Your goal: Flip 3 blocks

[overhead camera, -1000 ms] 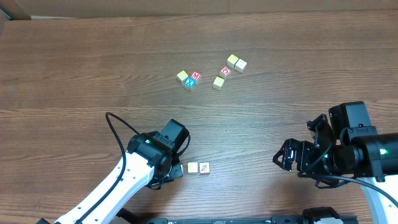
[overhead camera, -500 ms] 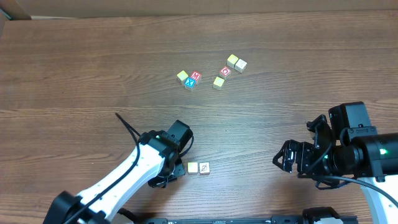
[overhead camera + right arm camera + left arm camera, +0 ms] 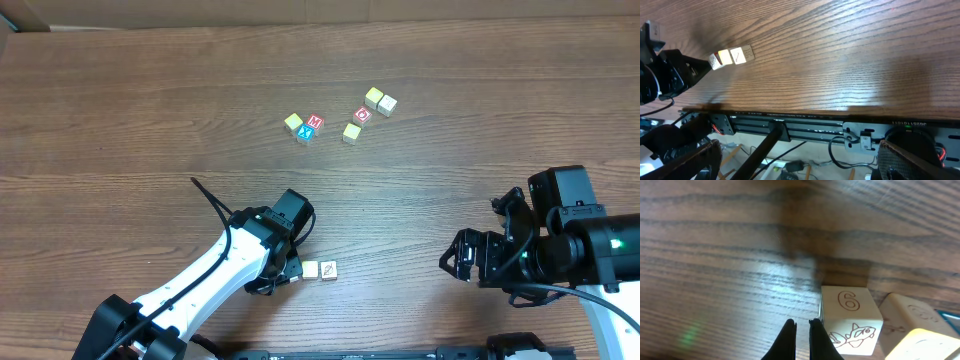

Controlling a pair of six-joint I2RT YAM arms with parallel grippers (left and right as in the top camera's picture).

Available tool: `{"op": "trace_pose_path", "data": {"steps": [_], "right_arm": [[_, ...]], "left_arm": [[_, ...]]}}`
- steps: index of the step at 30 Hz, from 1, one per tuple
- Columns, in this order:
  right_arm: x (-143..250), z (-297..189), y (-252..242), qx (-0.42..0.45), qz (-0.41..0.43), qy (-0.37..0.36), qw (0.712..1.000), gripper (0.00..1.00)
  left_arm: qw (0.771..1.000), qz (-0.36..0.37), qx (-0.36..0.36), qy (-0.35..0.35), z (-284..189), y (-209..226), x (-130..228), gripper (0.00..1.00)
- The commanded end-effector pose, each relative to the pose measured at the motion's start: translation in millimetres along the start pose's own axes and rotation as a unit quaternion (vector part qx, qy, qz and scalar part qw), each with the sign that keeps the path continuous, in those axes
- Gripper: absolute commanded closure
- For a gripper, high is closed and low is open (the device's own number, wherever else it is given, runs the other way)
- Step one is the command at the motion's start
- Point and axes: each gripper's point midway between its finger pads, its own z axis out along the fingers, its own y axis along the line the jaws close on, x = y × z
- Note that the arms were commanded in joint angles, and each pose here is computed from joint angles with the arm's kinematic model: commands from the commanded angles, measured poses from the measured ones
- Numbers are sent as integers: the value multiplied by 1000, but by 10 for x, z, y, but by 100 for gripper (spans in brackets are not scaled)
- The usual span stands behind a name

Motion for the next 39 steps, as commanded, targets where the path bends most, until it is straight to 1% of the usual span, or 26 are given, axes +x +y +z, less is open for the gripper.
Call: {"op": "trace_pose_path", "data": {"steps": [1,13,20,25,36,39], "right_arm": [[-8,-50,27,-2,-11,-11,1000,0],[3,-50,24,-1,-11,-9,1000,0],[3,-50,23,-1,-11,-9,1000,0],[2,-50,24,-1,-12,-9,1000,0],[1,-50,24,-1,-13,-9,1000,0],[1,-50,24,-1,-13,-9,1000,0]], "left_arm": [[1000,15,0,-5,25,0,-31,96],[1000,18,-10,-15,24,42,-68,96],[1000,-11,-6,-10,26,109,-149,96],[1000,4,0,-6,26,88,-142,96],[1000,7,11,-6,26,44,-149,96],[1000,7,25,-5,24,-18,-153,96]]}}
